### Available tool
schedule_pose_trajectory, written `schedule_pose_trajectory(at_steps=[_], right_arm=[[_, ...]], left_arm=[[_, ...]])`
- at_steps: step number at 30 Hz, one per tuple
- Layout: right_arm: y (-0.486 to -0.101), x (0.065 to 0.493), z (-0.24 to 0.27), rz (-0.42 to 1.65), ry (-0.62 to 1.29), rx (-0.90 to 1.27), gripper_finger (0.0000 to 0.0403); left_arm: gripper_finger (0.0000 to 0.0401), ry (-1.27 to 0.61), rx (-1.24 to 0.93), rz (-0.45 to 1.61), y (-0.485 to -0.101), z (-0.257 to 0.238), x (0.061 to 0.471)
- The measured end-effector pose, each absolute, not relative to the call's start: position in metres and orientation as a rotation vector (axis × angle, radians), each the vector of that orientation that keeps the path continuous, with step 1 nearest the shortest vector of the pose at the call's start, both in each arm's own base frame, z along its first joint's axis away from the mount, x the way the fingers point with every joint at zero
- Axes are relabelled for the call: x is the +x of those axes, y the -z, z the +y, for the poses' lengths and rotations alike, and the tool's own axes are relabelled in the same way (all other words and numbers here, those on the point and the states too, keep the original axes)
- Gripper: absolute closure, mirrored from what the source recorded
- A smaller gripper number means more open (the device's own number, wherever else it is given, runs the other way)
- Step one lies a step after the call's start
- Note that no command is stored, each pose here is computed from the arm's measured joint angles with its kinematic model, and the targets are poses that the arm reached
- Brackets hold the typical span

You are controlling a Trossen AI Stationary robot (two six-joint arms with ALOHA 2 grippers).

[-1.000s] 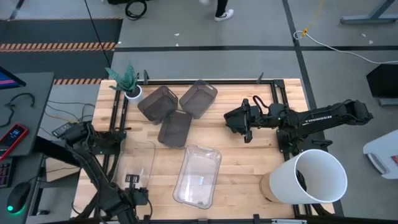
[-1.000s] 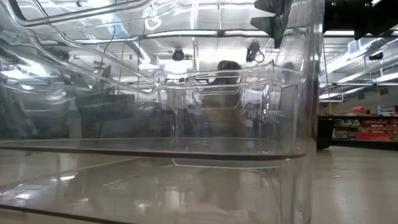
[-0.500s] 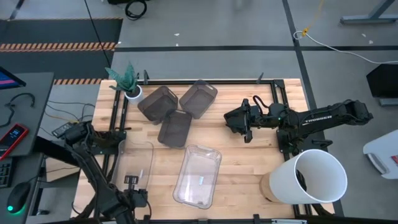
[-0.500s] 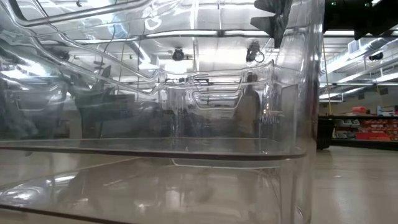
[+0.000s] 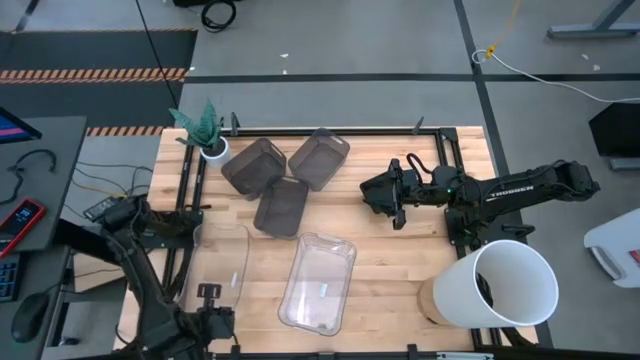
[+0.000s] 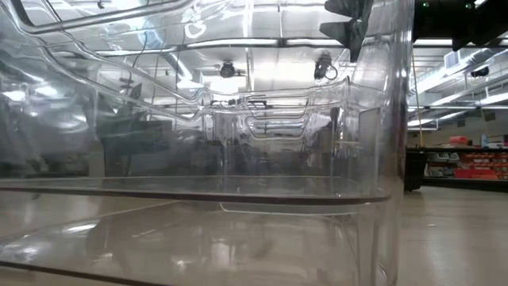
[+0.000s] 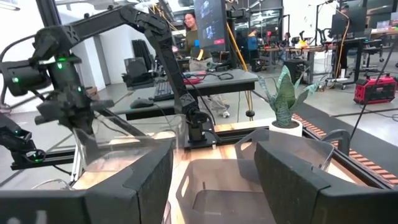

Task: Stack baskets by color
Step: Stack the transparent bin on top of the transparent bins

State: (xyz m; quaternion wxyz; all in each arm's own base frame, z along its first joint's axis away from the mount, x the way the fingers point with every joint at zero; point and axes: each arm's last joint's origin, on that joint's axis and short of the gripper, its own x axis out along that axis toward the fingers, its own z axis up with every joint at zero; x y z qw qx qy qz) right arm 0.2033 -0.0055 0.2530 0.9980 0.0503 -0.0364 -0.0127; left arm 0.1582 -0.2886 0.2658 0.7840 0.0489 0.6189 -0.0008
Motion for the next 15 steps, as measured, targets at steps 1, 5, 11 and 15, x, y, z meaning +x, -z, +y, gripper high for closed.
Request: schedule_pose_trajectory(at_steps=[1, 5, 11, 15], right_arm=[[-0.253, 0.203, -0.005, -0.073, 0.025, 0.101, 0.0172], [-0.253, 0.203, -0.005, -0.068, 0.025, 0.112, 0.0172], [-0.251, 0.204, -0.005, -0.06, 0.025, 0.123, 0.0172], [-0.251, 0.204, -0.005, -0.059, 0.025, 0.128, 0.0172]], left_arm=[[0.0395, -0.009, 0.112, 1.325, -0.271, -0.289, 0.157], [0.0395, -0.034, 0.131, 1.29, -0.287, -0.289, 0.151], [0.0395, -0.06, 0.165, 1.167, -0.312, -0.287, 0.154], [0.0395, -0.08, 0.179, 1.054, -0.326, -0.285, 0.161]])
